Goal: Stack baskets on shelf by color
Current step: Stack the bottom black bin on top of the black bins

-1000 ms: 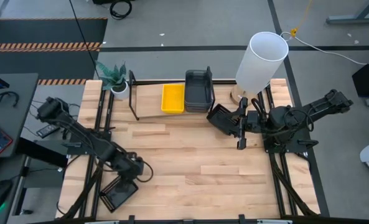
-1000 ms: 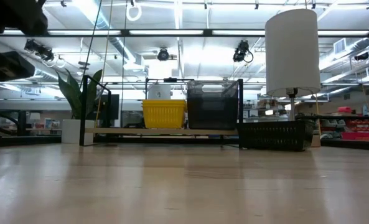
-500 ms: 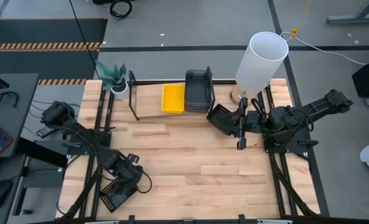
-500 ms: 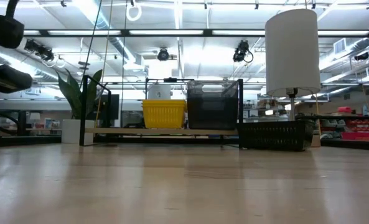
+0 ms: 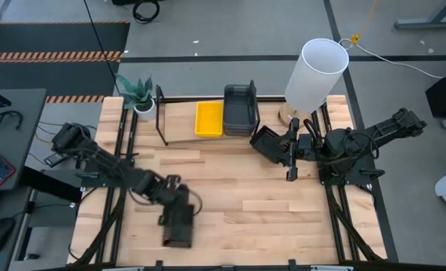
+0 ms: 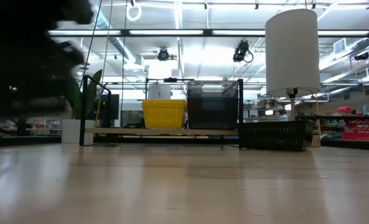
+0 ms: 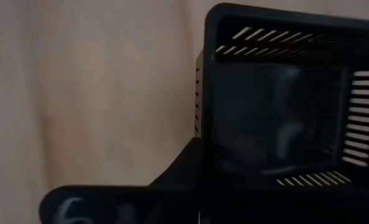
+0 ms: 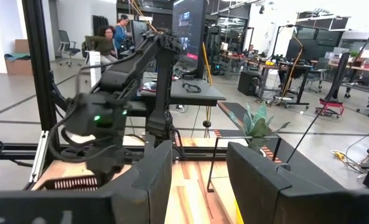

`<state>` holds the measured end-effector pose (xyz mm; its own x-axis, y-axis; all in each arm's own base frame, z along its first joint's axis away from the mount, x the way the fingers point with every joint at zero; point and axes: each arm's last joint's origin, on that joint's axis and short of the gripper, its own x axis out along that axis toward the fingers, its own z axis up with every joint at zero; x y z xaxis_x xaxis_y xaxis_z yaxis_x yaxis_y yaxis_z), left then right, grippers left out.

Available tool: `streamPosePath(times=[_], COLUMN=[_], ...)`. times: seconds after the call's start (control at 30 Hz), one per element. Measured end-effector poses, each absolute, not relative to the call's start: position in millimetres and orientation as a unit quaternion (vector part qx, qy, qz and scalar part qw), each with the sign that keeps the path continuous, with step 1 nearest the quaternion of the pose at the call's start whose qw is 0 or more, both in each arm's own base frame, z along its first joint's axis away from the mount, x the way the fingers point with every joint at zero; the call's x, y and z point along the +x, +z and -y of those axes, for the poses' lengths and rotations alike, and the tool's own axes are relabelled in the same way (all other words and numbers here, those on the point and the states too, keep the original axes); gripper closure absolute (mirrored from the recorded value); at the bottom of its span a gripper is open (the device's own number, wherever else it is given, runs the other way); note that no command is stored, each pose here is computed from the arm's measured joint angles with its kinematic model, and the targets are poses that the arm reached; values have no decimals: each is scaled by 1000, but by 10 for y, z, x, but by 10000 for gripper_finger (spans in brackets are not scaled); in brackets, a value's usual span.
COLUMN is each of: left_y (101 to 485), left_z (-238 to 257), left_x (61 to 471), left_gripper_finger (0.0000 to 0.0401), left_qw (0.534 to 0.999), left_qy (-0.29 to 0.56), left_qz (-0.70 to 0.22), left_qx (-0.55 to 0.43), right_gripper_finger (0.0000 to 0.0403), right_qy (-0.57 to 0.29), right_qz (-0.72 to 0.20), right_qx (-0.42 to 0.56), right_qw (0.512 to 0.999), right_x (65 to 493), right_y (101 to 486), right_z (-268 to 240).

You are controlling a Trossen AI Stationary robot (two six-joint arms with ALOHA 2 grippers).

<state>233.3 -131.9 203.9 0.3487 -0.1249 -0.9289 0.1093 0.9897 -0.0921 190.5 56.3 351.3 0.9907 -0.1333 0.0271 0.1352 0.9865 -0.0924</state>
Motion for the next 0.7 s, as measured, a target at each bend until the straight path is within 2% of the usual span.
streamPosePath(times=[0.13,0.33,0.5,0.7], left_y=[2147,2109,2027,1754], left_z=[1057,565,273,103], left_x=[2580,2948,3237,3600], left_gripper_finger=[394,390,391,391], left_qw=[844,865,881,894], left_qy=[18,128,125,98], left_qz=[-532,-451,-387,-325], left_qx=[-62,-182,-242,-293], right_gripper_finger=[245,245,245,245], right_qy=[-67,-73,-77,-78], right_qz=[10,9,3,3], right_qx=[-47,-50,-54,-54], right_qw=[997,996,996,995], right_x=[1905,1904,1906,1907], right_y=[3513,3513,3500,3501], right_z=[-563,-559,-553,-550])
